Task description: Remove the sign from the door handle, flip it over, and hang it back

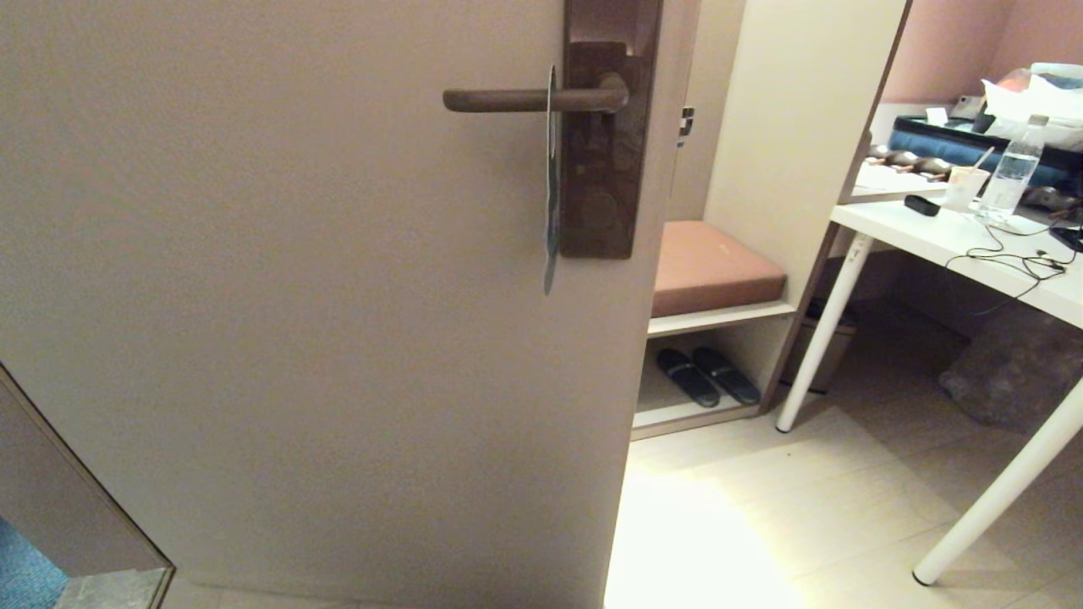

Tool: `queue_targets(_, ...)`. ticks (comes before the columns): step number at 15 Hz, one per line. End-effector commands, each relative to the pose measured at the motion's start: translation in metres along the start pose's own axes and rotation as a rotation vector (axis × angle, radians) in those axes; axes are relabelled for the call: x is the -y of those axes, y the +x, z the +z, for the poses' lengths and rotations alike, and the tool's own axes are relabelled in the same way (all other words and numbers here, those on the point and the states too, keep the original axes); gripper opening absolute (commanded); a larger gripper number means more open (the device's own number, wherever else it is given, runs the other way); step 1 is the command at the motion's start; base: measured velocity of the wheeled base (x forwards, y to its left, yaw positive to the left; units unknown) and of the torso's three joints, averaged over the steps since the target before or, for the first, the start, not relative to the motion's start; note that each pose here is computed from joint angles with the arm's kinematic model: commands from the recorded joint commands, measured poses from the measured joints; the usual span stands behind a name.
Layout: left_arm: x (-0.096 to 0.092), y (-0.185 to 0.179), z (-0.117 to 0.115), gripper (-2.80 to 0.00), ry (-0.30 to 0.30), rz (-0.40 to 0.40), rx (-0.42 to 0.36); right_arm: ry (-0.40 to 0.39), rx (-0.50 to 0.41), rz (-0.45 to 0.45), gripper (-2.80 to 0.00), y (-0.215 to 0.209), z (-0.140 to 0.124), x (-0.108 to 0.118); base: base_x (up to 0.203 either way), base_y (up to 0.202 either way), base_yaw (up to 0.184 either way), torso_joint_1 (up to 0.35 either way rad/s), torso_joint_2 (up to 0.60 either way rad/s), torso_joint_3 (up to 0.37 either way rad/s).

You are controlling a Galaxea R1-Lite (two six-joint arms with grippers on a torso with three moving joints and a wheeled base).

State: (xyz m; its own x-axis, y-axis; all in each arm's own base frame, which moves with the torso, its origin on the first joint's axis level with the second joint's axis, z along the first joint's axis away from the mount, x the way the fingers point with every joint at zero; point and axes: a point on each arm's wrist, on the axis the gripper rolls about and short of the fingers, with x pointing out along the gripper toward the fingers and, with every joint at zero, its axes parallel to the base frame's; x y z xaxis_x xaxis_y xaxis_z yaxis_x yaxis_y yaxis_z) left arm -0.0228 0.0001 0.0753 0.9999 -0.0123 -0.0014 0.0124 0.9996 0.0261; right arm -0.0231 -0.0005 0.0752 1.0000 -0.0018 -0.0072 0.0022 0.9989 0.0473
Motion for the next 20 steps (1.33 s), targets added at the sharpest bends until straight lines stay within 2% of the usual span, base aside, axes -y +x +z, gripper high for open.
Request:
queue_targets(1, 0.0000, 0.0000, 0.0000, -2.80, 0.001, -0.001, 0.000, 0.001, 0.000, 0.000, -2.80, 0.0000, 0.0000, 0.0000, 0.000, 0.000, 0.000, 0.000, 0.00, 0.000)
queue_targets(10, 0.0002, 0.0000, -0.0002, -2.80, 0.015, -0.008, -0.001, 0.000, 0.001, 0.000, -2.80, 0.0000, 0.0003, 0.0000, 0.000, 0.000, 0.000, 0.000, 0.00, 0.000)
queue_targets(13, 0.0002, 0.0000, 0.0000, -2.80, 0.064, -0.008, 0.000, 0.000, 0.001, 0.000, -2.80, -0.0001, 0.0003, 0.0000, 0.000, 0.000, 0.000, 0.000, 0.00, 0.000)
queue_targets(17, 0.0000, 0.0000, 0.0001, -2.80, 0.016, -0.001, 0.001, 0.002, 0.001, -0.004, -2.80, -0.0001, 0.0004, 0.0001, 0.000, 0.000, 0.000, 0.000, 0.00, 0.000)
queue_targets(20, 0.0000, 0.0000, 0.0000, -2.80, 0.006, 0.002, 0.000, 0.005, 0.001, -0.004, -2.80, -0.0001, 0.0003, 0.0001, 0.000, 0.000, 0.000, 0.000, 0.00, 0.000)
